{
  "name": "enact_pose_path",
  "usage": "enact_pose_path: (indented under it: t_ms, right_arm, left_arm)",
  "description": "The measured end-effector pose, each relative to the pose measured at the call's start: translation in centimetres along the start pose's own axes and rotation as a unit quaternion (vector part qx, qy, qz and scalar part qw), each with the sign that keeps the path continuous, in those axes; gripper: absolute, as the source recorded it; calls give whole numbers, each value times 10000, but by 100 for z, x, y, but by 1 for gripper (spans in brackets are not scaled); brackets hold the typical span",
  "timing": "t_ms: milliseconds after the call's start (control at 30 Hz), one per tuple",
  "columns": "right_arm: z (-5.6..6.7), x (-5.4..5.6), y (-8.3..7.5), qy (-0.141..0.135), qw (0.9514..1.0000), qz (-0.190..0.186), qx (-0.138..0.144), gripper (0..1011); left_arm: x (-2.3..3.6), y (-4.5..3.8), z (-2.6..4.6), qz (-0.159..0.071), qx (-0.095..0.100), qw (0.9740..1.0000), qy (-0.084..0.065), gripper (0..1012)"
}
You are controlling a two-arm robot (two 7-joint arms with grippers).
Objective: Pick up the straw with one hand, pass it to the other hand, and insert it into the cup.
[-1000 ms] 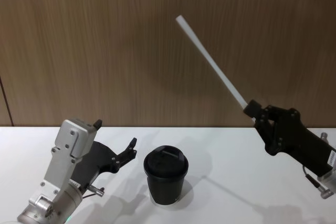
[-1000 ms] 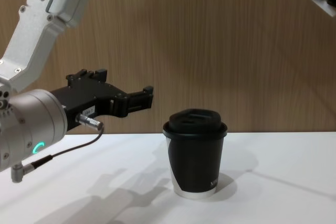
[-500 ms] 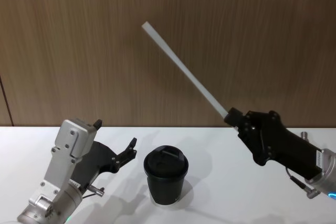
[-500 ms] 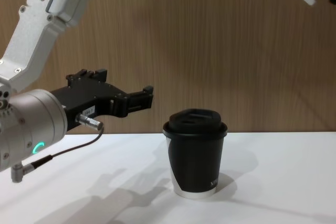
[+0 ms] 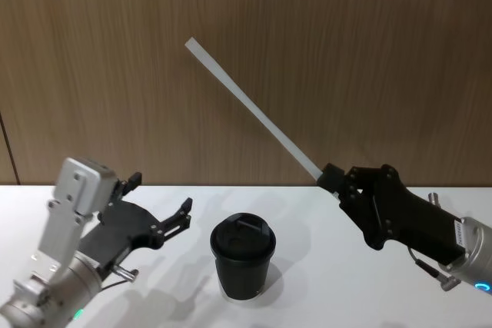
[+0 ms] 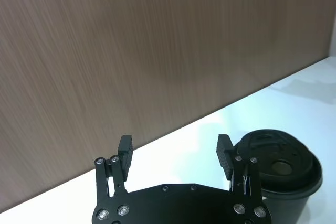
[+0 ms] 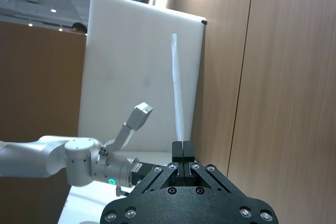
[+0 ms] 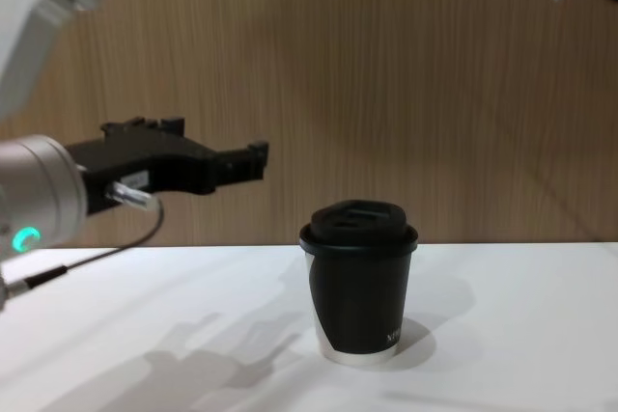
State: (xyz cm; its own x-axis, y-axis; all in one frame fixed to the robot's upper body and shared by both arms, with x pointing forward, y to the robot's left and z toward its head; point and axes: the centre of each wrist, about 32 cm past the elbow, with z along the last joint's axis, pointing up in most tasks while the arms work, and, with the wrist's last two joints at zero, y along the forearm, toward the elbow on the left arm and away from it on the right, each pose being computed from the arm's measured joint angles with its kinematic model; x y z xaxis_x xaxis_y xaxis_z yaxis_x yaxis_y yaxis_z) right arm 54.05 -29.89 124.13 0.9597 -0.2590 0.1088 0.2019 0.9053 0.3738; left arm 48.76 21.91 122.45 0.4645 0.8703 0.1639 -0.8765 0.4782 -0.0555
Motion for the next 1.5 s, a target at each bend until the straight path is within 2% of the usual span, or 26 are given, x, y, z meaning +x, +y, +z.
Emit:
enact_pose_path:
  t_ms: [200,300,333,400,433,533,567,633,667,733,800,867,900,933,967,1067,1100,1167,1200,1267,1300,1333,1367,1400,1467,1500]
  right_arm:
    - [0,5,15,22,10000,67,12,5]
    - [-2,5,19,30,10000,91,14,5]
    - [-2,6,21,31,9999,96,15,5]
    - [-1,8,23,35,9999,107,19,5]
    - [-1,8,24,37,9999,110,19,5]
    - [-2,8,26,41,9999,125,21,5]
    - [-2,8,27,43,9999,128,21,5]
    - [-2,9,28,46,9999,135,22,5]
    - [-2,9,28,46,9999,137,22,5]
    - [-3,9,29,49,9999,141,22,5]
    - [-3,10,29,51,9999,144,22,5]
    - [-3,10,30,52,9999,147,24,5]
    - [-3,10,30,53,9999,149,24,5]
    - [-3,10,31,53,9999,151,25,5]
    - [-3,10,31,53,9999,152,25,5]
    - [-2,11,32,54,9999,155,26,5]
    - [-2,11,32,54,9999,156,26,5]
    - [-2,11,33,54,9999,158,27,5]
    - [-2,11,33,54,9999,158,28,5]
    - [-2,11,34,55,9999,161,27,5]
    - [-2,11,34,54,9998,162,27,5]
    - [-3,11,35,55,9998,163,27,5]
    - [-3,11,35,55,9998,164,27,5]
    - [-2,11,35,55,9998,165,28,5]
    - [-3,11,35,54,9998,166,28,5]
    - [-2,11,36,54,9998,167,27,5]
  left_arm:
    - [140,84,98,-159,25,9992,356,1003]
    - [243,149,163,-307,24,9974,648,1003]
    - [243,149,163,-307,24,9974,648,1003]
    - [303,186,198,-396,13,9959,815,1003]
    - [338,207,217,-485,9,9942,957,1003]
    - [385,233,242,-603,-3,9917,1137,1003]
    - [417,248,258,-681,-15,9897,1257,1003]
    - [451,264,275,-775,-28,9872,1395,1003]
    - [481,277,288,-854,-46,9847,1517,1003]
    - [503,286,298,-937,-65,9820,1640,1003]
    - [535,297,311,-1071,-91,9768,1850,1003]
    - [552,303,317,-1150,-112,9736,1970,1003]
    - [565,306,323,-1243,-143,9695,2106,1003]
    - [570,306,326,-1282,-159,9676,2168,1003]
    - [583,306,329,-1356,-188,9638,2290,1003]
    - [596,300,331,-1480,-246,9570,2482,1003]
    - [601,293,332,-1555,-283,9528,2593,1003]
    - [604,283,335,-1654,-332,9474,2719,1003]
    - [606,269,339,-1739,-377,9427,2821,1003]
    - [606,251,345,-1827,-427,9378,2921,1003]
    - [604,232,352,-1932,-477,9324,3018,1003]
    - [601,221,356,-1968,-498,9305,3047,1003]
    - [598,210,359,-2029,-522,9274,3098,1003]
    - [589,183,368,-2141,-568,9219,3179,1003]
    - [581,156,380,-2228,-607,9178,3230,1003]
    - [576,139,390,-2298,-639,9146,3267,1003]
